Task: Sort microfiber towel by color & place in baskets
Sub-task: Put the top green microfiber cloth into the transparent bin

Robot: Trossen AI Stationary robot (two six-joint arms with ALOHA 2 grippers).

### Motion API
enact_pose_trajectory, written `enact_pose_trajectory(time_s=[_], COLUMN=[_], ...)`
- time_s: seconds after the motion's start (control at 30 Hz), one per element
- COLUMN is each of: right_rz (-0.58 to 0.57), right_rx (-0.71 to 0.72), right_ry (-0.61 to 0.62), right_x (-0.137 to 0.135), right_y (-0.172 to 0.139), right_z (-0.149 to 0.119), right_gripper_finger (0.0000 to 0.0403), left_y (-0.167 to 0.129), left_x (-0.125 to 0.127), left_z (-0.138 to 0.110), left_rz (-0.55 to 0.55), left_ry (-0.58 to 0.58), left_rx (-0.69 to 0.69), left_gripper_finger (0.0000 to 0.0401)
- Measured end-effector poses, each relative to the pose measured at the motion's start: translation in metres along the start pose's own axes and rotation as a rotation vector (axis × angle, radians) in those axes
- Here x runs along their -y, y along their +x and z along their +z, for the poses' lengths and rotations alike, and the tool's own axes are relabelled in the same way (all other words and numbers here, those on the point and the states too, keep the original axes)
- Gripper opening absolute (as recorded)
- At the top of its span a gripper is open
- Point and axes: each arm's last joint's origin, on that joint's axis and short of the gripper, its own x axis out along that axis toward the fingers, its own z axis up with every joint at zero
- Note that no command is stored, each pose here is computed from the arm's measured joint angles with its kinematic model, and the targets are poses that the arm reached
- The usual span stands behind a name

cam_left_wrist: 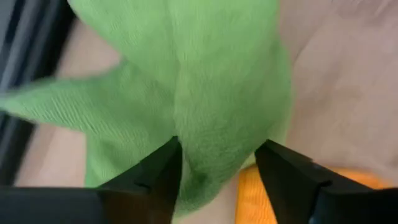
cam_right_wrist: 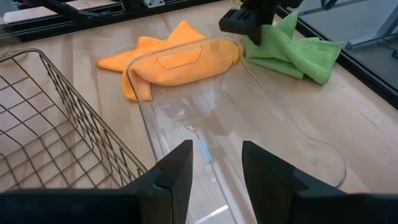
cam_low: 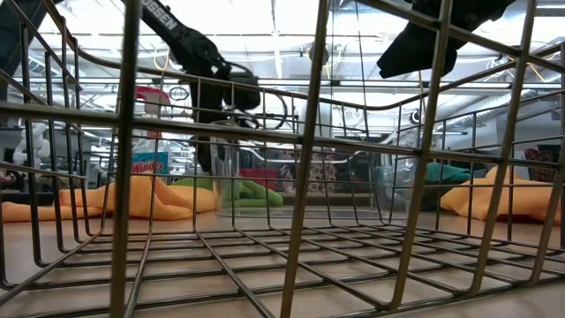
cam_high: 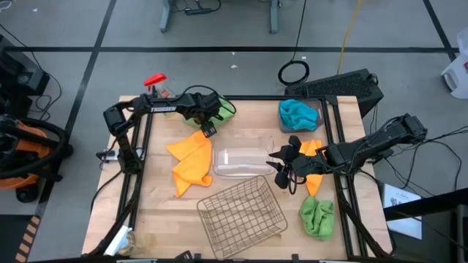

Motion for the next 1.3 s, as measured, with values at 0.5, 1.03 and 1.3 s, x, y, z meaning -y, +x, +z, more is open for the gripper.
enact_pose_trajectory(time_s=[0.5, 1.03, 1.3], right_rz=[-0.004, -0.015, 0.02], right_rx=[0.003, 0.033, 0.103], right_ry=[-0.007, -0.017, -0.037], right_x=[0.0, 0.0, -0.004], right_y=[0.0, 0.0, 0.0], right_z=[0.0, 0.003, 0.01], right_gripper_finger=[0.013, 0.013, 0.013], left_y=[0.001, -0.122, -0.171], left_x=[-0.001, 0.016, 0.05], left_z=[-0.002, -0.011, -0.031], left_rz=[0.035, 0.082, -0.005], left_ry=[0.054, 0.092, 0.194], left_rx=[-0.019, 0.306, 0.491], left_gripper_finger=[0.0017, 0.0012, 0.0012])
